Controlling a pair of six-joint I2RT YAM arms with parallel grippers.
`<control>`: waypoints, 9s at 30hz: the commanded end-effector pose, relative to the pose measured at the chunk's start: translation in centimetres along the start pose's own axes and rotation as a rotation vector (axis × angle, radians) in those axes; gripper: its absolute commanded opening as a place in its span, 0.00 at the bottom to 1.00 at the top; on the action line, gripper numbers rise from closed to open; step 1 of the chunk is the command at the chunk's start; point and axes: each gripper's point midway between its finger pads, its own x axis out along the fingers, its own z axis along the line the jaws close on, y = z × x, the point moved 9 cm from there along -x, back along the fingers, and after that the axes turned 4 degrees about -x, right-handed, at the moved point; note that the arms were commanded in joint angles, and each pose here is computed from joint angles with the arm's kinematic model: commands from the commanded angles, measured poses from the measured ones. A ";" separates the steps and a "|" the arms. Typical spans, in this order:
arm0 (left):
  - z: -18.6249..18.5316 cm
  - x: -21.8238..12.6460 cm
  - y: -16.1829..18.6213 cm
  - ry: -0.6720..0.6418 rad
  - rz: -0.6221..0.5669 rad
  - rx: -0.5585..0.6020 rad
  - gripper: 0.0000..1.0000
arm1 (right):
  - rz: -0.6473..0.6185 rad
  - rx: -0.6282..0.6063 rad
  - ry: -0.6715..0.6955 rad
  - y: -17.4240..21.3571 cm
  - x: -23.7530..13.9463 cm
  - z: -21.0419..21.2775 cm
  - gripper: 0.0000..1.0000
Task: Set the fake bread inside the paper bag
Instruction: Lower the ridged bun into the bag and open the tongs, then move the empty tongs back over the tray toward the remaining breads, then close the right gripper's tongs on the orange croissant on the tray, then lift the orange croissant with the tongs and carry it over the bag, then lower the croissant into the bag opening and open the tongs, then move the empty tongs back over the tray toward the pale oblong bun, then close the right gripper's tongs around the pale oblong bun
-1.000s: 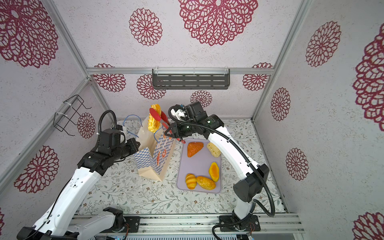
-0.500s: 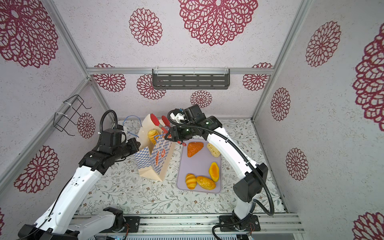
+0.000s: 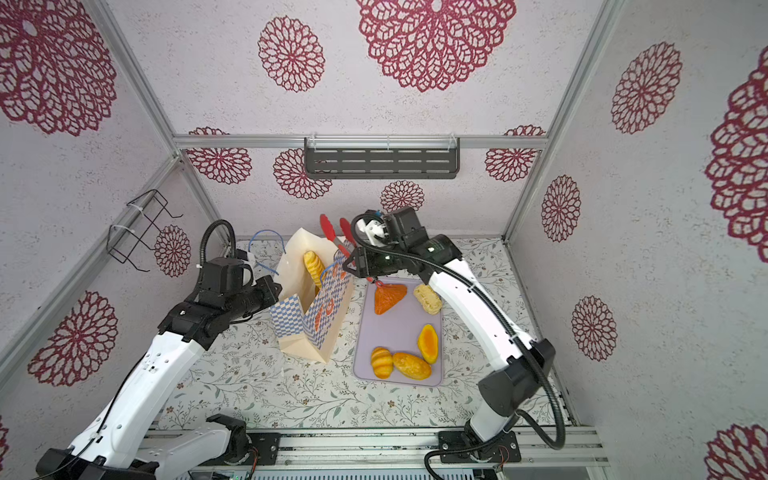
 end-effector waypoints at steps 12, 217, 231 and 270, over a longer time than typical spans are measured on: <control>-1.8 1.9 -0.9 0.151 -0.032 -0.043 0.00 | -0.041 0.239 0.233 7.6 -8.3 -7.3 0.54; -0.9 -5.4 -3.7 -0.122 -0.197 0.092 1.00 | -0.241 0.112 0.171 -1.0 -7.1 -6.5 0.45; -8.7 -6.8 -3.0 -0.155 -0.203 0.338 0.97 | -0.050 0.435 0.462 12.5 -9.0 -17.7 0.46; 2.3 -4.4 -3.1 -0.025 -0.145 -0.050 0.97 | 0.128 0.537 0.461 13.4 -1.3 -23.9 0.54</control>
